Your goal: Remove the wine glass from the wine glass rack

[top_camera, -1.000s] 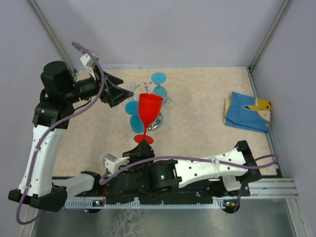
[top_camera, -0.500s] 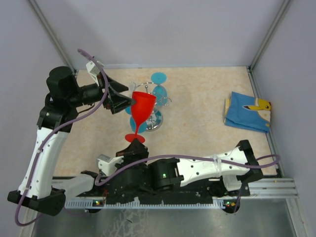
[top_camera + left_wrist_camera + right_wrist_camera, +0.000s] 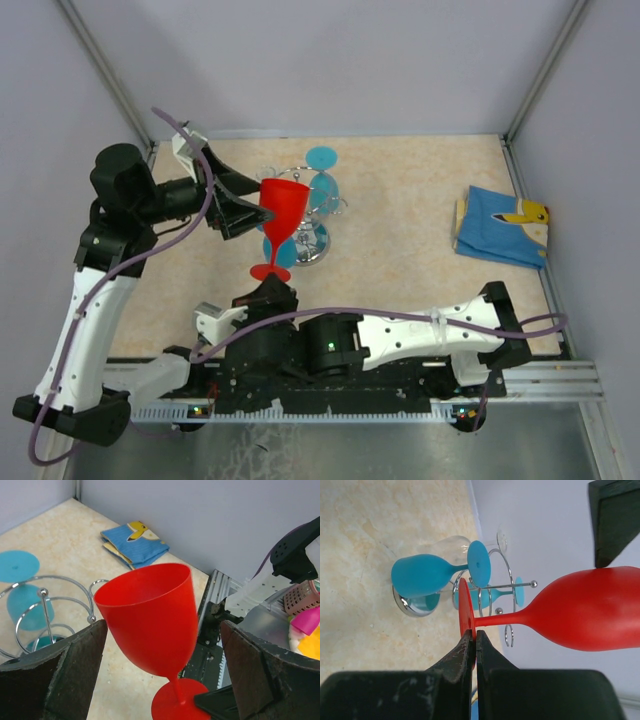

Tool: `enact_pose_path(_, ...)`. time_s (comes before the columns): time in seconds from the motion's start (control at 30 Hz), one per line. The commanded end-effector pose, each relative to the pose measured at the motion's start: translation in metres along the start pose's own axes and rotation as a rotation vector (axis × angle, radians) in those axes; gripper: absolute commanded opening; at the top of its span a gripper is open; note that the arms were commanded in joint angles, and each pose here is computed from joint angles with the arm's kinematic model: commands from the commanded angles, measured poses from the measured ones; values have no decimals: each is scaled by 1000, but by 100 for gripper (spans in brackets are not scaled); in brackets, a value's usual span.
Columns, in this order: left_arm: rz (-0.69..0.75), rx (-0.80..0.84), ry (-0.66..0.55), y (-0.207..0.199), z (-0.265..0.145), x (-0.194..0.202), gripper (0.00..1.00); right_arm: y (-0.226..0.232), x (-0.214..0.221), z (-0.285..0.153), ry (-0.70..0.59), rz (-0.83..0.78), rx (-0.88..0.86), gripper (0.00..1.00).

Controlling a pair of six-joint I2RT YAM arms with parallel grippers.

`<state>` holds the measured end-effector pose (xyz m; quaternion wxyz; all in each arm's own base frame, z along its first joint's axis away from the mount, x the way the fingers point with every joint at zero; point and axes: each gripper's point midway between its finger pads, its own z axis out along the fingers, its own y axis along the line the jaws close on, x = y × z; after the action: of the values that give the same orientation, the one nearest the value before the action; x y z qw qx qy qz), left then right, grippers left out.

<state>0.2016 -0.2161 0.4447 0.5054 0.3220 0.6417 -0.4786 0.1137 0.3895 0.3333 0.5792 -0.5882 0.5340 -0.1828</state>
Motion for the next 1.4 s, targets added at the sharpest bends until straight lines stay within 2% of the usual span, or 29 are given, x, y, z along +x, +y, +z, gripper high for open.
enact_pose_path(0.0,-53,14,18,9,9,16,99,-17,-5,-1,-10,-4,40,0)
enact_pose_path(0.23,-65,-24,38,19,11,24,100,-18,-11,1,-19,-9,44,0)
enact_pose_path(0.57,-127,64,96,7,24,42,100,-5,-22,9,-29,-39,21,0)
enact_pose_path(0.67,-116,43,94,9,24,43,100,-5,-22,9,-27,-39,23,0)
enact_pose_path(0.9,-130,62,110,7,26,44,96,-4,-22,9,-29,-35,20,0)
enact_pose_path(1.1,-128,70,121,6,27,47,85,-4,-22,9,-28,-26,25,0)
enact_pose_path(1.23,-97,52,106,6,24,43,85,-5,-22,9,-28,-17,30,15)
enact_pose_path(1.3,-81,34,94,7,23,39,86,-6,-21,9,-29,-10,34,43)
enact_pose_path(1.37,-72,-4,89,12,22,37,85,-8,-21,8,-29,-1,38,61)
